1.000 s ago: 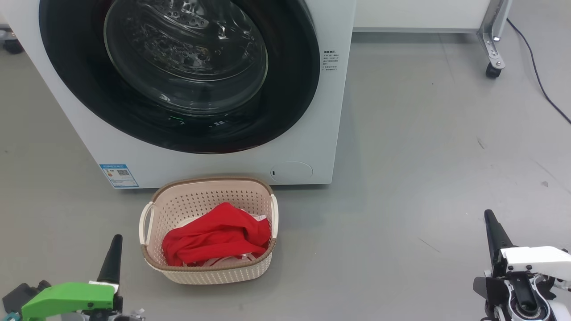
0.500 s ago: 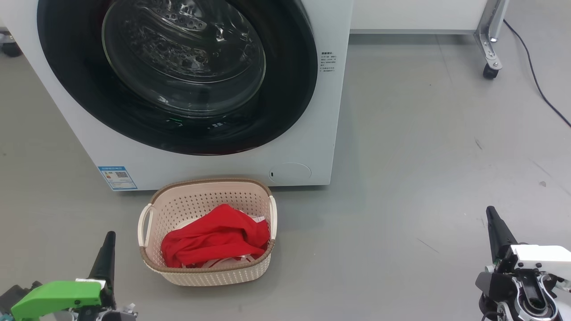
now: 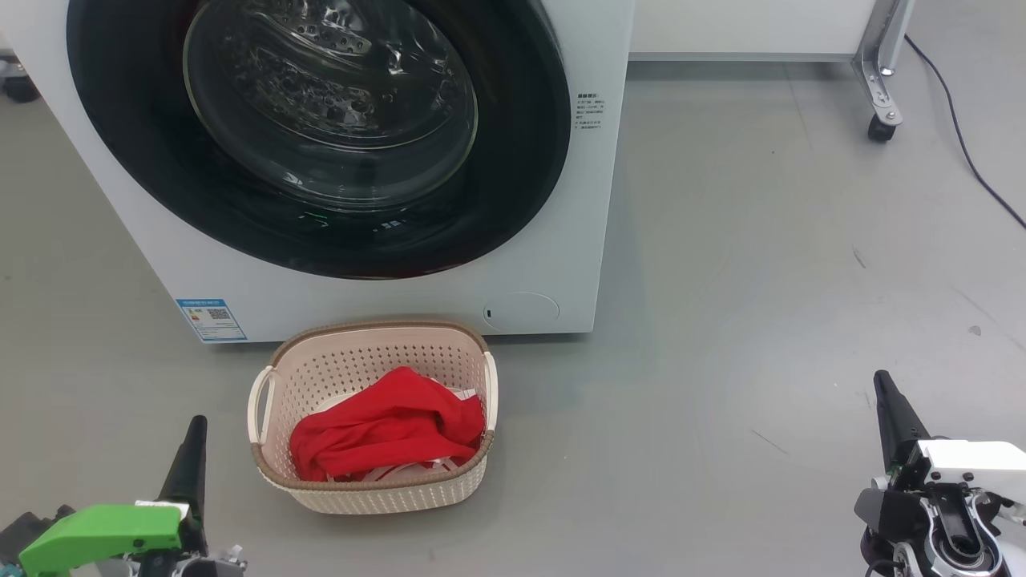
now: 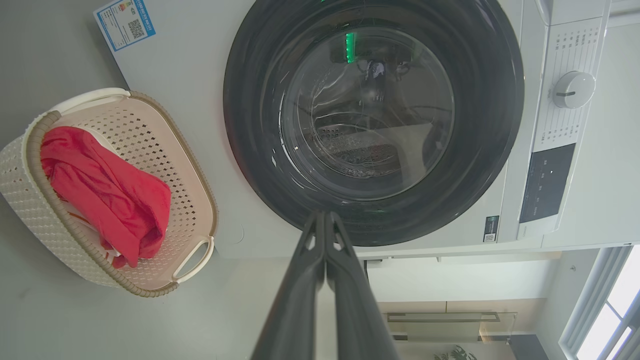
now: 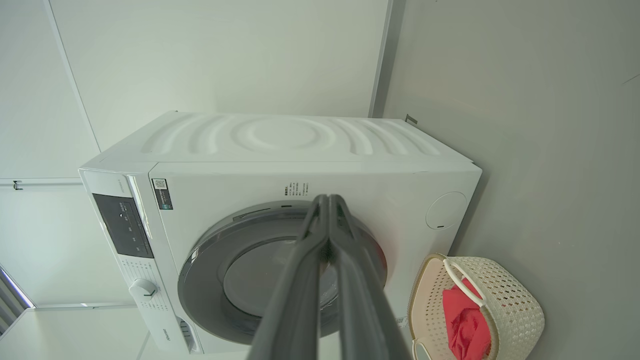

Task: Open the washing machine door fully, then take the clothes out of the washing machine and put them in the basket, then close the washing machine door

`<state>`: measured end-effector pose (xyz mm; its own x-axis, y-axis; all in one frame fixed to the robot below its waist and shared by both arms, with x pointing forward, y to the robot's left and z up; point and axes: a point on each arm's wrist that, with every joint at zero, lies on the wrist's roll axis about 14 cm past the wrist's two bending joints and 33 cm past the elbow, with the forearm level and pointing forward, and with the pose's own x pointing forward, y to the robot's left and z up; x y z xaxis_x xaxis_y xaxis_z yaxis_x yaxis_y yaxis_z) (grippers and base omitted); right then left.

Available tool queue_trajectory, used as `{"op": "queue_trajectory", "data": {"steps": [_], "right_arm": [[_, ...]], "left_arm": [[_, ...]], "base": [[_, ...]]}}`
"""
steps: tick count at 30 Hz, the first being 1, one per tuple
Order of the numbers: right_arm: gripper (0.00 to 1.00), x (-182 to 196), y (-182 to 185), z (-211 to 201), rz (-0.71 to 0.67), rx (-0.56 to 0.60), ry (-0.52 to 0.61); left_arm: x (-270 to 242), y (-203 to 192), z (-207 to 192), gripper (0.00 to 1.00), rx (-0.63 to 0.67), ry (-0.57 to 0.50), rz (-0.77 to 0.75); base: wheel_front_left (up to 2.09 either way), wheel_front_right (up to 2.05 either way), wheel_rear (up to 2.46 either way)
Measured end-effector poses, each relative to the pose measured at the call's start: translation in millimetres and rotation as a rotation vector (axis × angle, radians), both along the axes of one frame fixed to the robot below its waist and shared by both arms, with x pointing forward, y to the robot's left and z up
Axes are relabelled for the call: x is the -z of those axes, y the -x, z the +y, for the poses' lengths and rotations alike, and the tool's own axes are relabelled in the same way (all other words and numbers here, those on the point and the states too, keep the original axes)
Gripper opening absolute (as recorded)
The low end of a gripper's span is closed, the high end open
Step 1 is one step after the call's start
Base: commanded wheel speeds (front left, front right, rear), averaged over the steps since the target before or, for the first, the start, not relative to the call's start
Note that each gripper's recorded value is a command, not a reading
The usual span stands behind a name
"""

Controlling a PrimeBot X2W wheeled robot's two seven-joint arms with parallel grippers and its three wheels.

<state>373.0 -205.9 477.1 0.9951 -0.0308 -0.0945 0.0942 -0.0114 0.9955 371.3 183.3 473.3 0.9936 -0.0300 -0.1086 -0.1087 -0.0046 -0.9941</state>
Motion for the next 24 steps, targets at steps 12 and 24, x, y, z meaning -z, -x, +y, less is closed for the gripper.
{"op": "queue_trajectory", "data": {"steps": [12, 24], "right_arm": [[0.0, -0.1, 0.0, 0.0, 0.0, 0.0, 0.0], [0.0, -0.2, -0.1, -0.1, 0.0, 0.0, 0.0]], "left_arm": [[0.2, 0.0, 0.8, 0.0, -0.002, 0.0, 0.001], [0.7, -0.2, 1.5, 0.0, -0.004, 0.0, 0.002]], "base": [[0.0, 0.0, 0.0], [0.0, 0.0, 0.0]]}}
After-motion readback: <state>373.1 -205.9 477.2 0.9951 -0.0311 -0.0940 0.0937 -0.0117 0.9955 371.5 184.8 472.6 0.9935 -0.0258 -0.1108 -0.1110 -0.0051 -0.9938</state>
